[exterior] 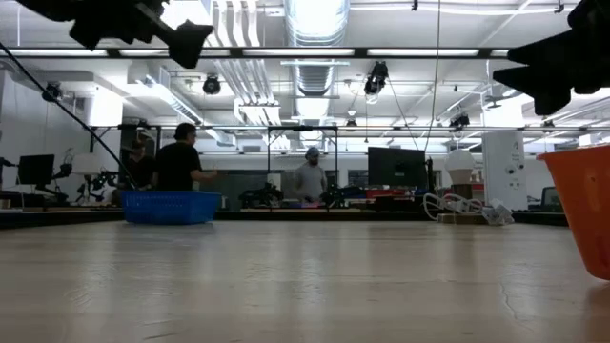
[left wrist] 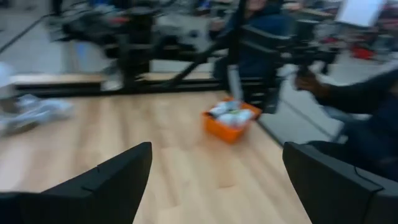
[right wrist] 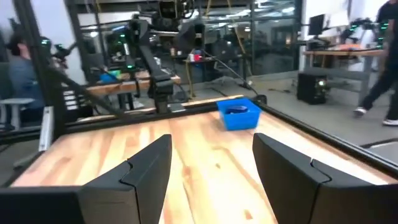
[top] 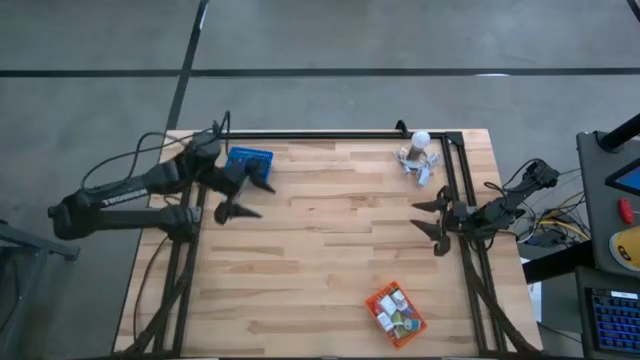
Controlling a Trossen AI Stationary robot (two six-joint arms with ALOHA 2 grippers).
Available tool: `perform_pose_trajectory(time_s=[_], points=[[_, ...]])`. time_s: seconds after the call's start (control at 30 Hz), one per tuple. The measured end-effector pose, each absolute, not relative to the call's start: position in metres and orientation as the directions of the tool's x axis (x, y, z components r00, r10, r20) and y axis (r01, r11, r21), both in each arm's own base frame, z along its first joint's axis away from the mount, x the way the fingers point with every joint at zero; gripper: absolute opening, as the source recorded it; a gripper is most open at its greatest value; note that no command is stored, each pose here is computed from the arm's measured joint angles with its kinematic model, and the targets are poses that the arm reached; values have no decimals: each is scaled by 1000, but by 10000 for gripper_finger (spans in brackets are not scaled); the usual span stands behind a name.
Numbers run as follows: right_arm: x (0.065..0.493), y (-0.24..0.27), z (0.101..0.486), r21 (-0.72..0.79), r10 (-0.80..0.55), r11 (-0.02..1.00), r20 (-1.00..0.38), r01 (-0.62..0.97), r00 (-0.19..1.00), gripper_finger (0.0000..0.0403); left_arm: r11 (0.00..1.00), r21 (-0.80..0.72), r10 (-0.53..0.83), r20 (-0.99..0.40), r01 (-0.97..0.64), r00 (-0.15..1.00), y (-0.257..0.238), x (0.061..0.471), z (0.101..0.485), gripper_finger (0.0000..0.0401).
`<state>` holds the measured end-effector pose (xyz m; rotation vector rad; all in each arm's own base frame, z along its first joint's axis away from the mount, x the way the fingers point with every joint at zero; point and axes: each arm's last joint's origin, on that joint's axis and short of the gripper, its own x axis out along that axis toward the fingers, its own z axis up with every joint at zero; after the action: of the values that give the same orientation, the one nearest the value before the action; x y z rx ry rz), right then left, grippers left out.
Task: Pick & Place Office items
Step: Return to Home Position
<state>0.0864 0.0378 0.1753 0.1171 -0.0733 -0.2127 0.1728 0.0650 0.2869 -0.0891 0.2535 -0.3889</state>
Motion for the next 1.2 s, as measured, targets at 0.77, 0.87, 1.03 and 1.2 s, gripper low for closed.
perform_pose_trajectory(time_s=[0.77, 0.87, 1.03, 1.2], points=[[82, 53, 195, -16, 403, 913, 188, -407, 896, 219, 800, -57, -599, -24, 597, 800, -37, 126, 204, 367], [84, 51, 195, -19, 380, 924, 185, -383, 906, 219, 790, -29, -612, -24, 612, 790, -39, 124, 200, 367], [89, 44, 191, -8, 300, 953, 166, -303, 939, 219, 750, 22, -660, -15, 661, 751, -40, 122, 195, 367], [96, 33, 178, 3, 257, 966, 115, -259, 960, 219, 688, 66, -725, 20, 722, 689, -41, 117, 195, 367]])
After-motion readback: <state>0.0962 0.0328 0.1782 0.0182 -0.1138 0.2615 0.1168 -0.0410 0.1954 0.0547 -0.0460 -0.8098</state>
